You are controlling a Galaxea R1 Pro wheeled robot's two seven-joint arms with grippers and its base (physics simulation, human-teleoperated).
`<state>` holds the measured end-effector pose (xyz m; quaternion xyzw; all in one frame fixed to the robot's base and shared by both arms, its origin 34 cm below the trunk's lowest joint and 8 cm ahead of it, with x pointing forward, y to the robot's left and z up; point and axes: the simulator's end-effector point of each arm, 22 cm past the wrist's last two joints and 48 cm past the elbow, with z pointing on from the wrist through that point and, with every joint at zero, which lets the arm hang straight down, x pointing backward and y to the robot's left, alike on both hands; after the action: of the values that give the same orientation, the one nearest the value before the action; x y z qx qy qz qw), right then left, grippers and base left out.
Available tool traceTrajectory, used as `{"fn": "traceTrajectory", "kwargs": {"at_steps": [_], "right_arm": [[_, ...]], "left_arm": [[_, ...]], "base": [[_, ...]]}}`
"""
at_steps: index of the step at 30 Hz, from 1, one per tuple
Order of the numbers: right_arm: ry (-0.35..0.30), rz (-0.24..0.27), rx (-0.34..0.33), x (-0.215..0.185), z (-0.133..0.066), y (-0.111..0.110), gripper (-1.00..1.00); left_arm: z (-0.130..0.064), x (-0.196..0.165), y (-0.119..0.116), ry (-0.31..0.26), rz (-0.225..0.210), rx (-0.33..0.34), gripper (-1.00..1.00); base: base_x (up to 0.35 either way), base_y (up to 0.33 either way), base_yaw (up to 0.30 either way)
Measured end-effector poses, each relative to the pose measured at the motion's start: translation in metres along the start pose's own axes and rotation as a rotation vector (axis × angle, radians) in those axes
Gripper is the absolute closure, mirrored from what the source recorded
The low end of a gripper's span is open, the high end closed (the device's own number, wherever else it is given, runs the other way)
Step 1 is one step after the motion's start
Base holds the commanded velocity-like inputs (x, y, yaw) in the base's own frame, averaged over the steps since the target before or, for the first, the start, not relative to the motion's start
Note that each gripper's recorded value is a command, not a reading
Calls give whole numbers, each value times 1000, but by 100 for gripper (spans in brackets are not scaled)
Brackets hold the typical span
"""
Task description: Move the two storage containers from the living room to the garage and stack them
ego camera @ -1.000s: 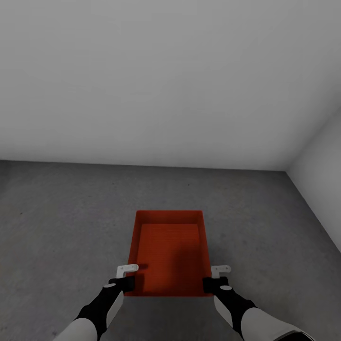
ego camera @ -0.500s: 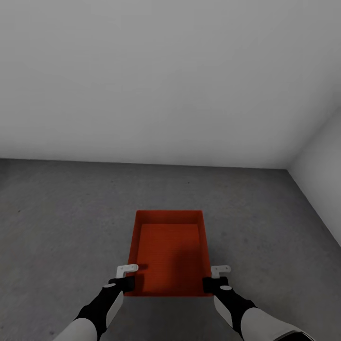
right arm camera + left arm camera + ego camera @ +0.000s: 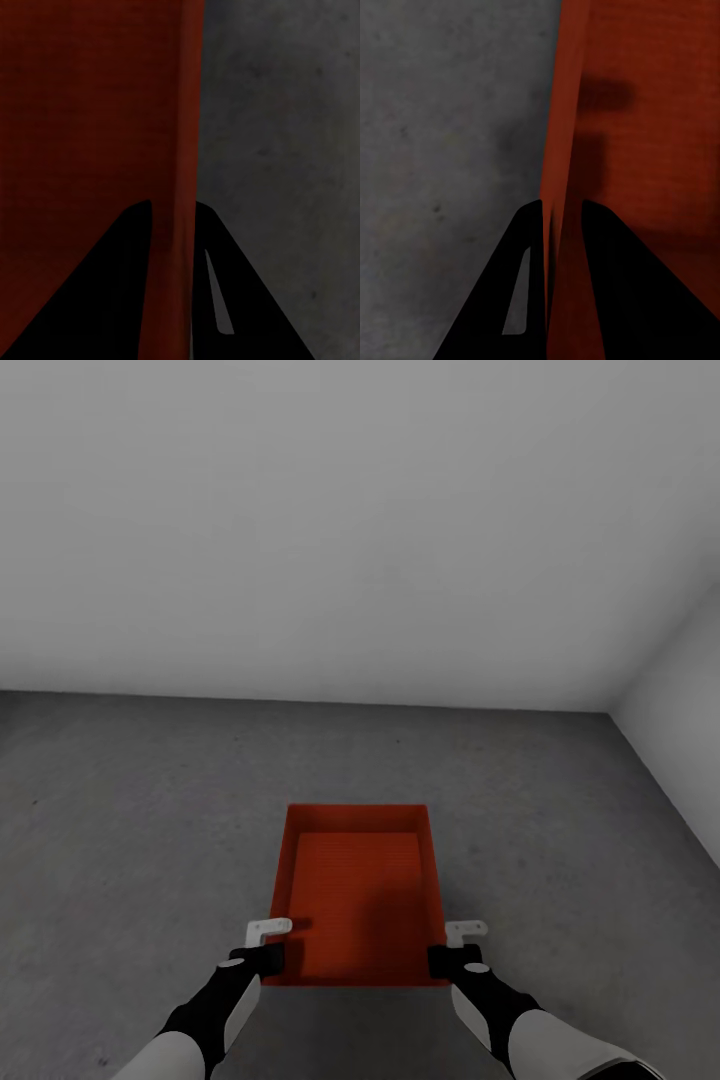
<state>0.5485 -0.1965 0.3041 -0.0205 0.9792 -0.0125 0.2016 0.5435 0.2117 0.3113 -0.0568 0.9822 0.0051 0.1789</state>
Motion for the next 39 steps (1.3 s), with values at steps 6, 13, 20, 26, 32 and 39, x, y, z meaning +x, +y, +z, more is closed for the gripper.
{"fn": "traceTrajectory", "kwargs": {"at_steps": [6, 13, 20, 26, 32, 39], "right_arm": [[0, 0, 0, 7, 10, 1, 100], [1, 0, 0, 15, 23, 1, 100], [1, 0, 0, 24, 35, 2, 100], [1, 0, 0, 26, 39, 2, 100], [0, 0, 0, 33, 50, 2, 100], [0, 0, 0, 42, 62, 3, 100]], "left_arm": [[11, 6, 0, 0, 0, 0, 100], [24, 14, 1, 1, 0, 0, 100], [36, 22, 2, 1, 0, 0, 100], [40, 24, 2, 1, 0, 0, 100], [51, 31, 2, 1, 0, 0, 100], [64, 39, 2, 0, 0, 0, 100]], "base": [[0, 0, 0], [0, 0, 0], [0, 0, 0], [0, 0, 0], [0, 0, 0], [0, 0, 0]]}}
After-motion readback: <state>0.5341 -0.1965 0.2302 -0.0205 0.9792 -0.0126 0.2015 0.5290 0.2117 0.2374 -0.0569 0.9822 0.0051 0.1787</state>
